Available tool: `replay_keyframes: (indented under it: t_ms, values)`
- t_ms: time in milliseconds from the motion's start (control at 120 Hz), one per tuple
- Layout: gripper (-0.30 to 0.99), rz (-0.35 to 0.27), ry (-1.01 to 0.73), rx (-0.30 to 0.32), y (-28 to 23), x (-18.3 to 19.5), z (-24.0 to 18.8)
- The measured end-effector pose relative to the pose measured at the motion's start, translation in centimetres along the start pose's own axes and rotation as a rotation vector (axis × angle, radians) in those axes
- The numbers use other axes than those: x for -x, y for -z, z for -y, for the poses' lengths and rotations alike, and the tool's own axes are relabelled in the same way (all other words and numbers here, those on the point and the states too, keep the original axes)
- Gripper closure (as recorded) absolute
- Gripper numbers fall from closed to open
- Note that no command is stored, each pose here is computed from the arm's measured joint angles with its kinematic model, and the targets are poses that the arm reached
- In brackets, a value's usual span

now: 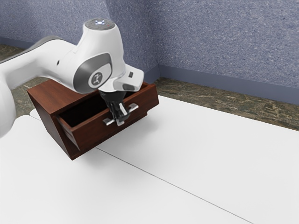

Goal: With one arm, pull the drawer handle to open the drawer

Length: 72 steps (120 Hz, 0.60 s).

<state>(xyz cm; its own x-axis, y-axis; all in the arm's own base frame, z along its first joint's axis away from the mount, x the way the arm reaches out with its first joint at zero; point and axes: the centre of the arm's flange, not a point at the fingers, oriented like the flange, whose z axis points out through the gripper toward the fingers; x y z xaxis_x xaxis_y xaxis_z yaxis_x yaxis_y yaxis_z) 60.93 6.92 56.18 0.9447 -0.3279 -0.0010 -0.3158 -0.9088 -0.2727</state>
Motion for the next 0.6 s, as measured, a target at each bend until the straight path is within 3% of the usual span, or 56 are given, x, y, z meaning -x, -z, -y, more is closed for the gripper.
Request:
replay_keyframes:
  t_ms: [600]
  values:
    - [0.63,-0.024,-0.039,0.014,2.0,-0.9,-5.2]
